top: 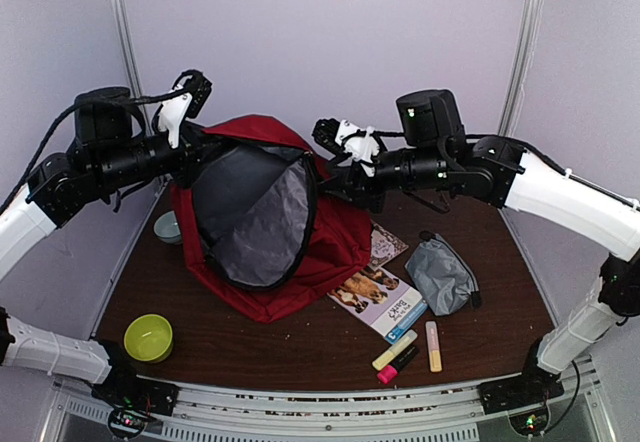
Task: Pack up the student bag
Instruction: Unzip the largest pocket of the student bag.
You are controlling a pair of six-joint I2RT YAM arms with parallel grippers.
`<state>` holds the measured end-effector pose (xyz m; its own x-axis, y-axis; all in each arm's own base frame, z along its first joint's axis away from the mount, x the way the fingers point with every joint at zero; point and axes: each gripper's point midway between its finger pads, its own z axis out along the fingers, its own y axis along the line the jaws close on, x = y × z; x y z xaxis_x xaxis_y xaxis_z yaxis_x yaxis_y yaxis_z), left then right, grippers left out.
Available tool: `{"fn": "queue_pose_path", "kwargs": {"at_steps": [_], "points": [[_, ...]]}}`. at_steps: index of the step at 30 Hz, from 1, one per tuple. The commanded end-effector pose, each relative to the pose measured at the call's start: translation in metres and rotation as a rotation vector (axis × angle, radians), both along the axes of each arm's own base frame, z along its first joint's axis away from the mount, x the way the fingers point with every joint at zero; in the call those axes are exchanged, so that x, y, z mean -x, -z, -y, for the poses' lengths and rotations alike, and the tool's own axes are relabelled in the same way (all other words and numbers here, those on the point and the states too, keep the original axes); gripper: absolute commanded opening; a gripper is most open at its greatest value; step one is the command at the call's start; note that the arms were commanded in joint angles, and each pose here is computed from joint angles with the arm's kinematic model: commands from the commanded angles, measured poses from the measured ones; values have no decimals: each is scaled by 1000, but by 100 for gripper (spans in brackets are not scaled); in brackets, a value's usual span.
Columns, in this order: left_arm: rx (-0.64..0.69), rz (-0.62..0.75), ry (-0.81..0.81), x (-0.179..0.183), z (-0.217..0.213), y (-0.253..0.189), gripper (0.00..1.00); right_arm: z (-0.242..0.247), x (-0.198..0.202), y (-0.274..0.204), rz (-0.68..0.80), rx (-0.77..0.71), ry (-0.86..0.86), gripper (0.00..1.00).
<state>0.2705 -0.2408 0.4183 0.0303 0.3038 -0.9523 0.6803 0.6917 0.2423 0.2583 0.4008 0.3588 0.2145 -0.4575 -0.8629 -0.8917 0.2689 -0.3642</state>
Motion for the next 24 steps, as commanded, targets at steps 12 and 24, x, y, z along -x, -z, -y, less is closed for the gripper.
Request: {"fn": "queue_pose_path", "kwargs": {"at_steps": [12, 24], "points": [[69, 84, 21, 3, 1, -37, 0, -10, -29, -23, 102, -84, 144, 26], [97, 102, -22, 5, -11, -47, 0, -4, -25, -4, 18, -74, 155, 0]]}}
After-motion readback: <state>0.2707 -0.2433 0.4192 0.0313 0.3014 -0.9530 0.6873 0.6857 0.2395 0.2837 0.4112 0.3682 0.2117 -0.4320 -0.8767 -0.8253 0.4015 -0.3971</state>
